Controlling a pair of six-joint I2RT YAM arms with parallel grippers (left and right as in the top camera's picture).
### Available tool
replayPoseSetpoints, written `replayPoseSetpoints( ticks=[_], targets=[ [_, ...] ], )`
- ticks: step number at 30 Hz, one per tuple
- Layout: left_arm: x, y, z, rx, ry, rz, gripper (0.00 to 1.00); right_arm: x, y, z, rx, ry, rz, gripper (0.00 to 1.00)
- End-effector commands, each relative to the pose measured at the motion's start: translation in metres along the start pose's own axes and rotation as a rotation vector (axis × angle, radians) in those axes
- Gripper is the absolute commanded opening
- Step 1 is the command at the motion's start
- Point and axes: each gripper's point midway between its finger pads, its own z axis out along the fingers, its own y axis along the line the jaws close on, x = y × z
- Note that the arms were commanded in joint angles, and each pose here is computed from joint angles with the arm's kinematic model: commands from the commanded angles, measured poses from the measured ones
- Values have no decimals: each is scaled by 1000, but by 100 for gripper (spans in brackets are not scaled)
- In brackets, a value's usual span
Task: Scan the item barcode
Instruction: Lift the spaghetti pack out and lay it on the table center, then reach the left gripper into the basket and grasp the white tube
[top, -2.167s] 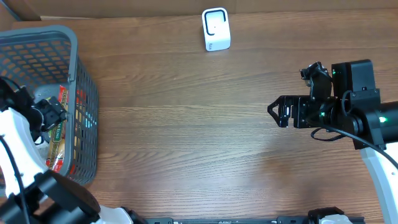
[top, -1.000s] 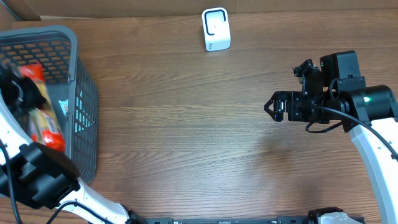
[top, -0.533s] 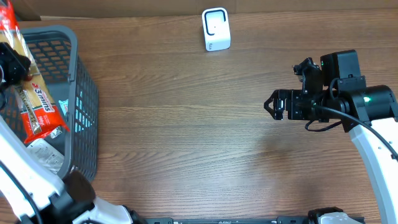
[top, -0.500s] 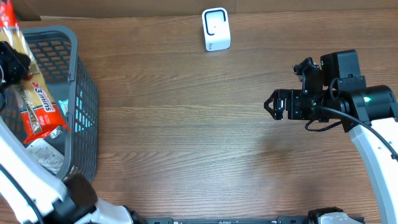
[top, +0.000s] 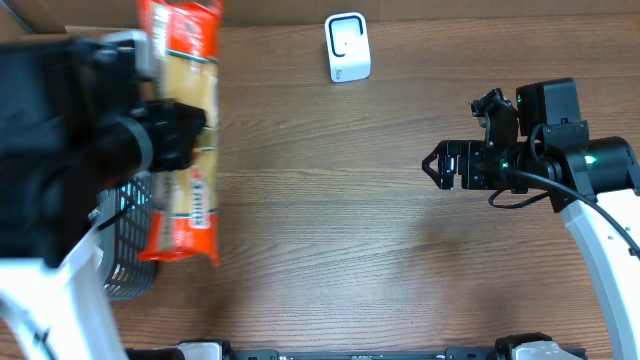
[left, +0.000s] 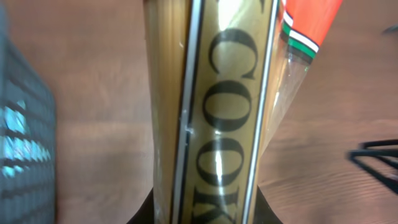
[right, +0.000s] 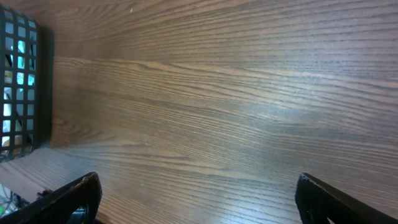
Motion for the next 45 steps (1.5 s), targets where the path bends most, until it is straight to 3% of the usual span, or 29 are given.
replayPoseSetpoints(
  ticks=[1, 8, 13, 15, 17, 20, 26, 32, 35, 40, 45],
  targets=[
    [18, 13, 64, -157, 119, -112, 5, -5, 7, -5, -19, -19, -23, 100],
    [89, 1, 190, -150, 278, -173, 4, -5, 7, -5, -18, -19, -23, 100],
    [138, 3, 256, -124, 276, -203, 4, -5, 7, -5, -18, -19, -23, 100],
    [147, 5, 271, -104, 260, -202, 11, -5, 7, -5, -18, -19, -23, 100],
    [153, 6, 279, -88, 249, -202, 27, -5, 7, -5, -18, -18, -23, 100],
    [147, 6, 280, -74, 226, -188, 37, -5, 7, -5, -18, -18, -23, 100],
    [76, -8, 231, -15, 131, -128, 49, -4, 7, -5, -18, -17, -23, 100],
    [-24, 2, 105, -30, -75, -120, 52, -4, 7, -5, -18, -16, -22, 100],
    [-57, 40, 35, -134, -216, -192, 59, -3, 7, -5, -17, -13, -21, 100],
    [-58, 134, -33, -353, -334, -447, 62, -1, 6, -4, -13, -5, -17, 100],
    [-17, 223, -44, -528, -264, -698, 58, 0, 6, -4, -12, 1, -15, 100]
  ],
)
